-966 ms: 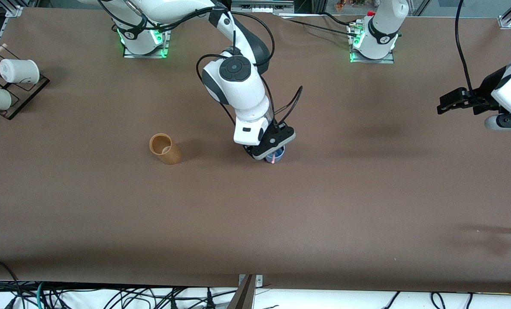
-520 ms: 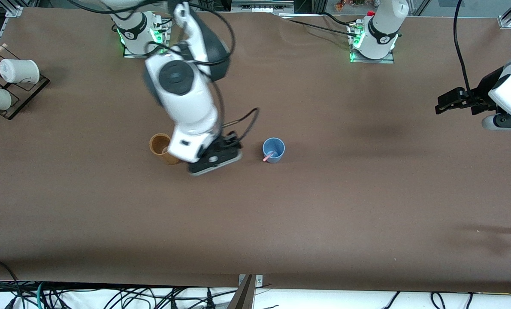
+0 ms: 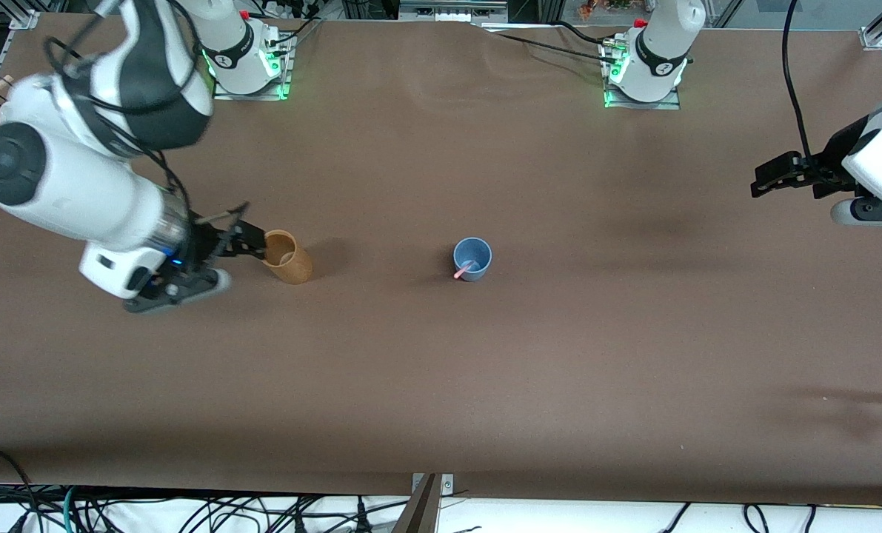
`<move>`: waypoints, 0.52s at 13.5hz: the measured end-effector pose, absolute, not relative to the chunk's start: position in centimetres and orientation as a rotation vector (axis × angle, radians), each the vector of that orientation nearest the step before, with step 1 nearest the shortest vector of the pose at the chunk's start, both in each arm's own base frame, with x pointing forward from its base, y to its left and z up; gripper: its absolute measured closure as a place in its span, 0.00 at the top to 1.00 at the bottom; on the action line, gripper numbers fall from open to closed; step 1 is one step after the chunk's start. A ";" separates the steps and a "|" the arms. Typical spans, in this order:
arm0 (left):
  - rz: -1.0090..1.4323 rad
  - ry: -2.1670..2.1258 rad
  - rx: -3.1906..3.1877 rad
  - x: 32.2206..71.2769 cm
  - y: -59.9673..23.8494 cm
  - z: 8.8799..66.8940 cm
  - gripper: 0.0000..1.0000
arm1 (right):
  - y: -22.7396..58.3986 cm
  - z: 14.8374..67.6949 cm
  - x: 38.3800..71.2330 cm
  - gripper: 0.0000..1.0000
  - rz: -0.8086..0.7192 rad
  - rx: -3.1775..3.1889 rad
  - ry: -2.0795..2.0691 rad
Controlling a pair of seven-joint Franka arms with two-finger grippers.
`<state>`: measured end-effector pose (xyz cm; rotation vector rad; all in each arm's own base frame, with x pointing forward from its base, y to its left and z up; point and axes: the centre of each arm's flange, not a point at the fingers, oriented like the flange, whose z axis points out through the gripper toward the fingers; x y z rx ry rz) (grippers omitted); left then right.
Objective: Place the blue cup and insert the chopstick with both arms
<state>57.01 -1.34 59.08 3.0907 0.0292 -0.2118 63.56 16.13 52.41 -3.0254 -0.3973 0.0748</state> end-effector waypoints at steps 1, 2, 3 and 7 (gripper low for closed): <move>-0.212 0.029 3.091 57.0 -1.3 59.1 1.00 | 14.3 53.4 62.2 1.00 0.078 -3.040 -0.384; -0.212 0.029 3.091 57.0 -1.3 59.1 1.00 | 12.8 54.4 60.6 1.00 0.079 -3.046 -0.383; -0.212 0.029 3.091 57.0 -1.3 59.1 1.00 | 11.8 55.4 59.1 1.00 0.075 -3.050 -0.384; -0.211 0.030 3.091 57.0 -1.3 59.1 1.00 | 10.6 57.4 55.7 1.00 0.104 -3.077 -0.411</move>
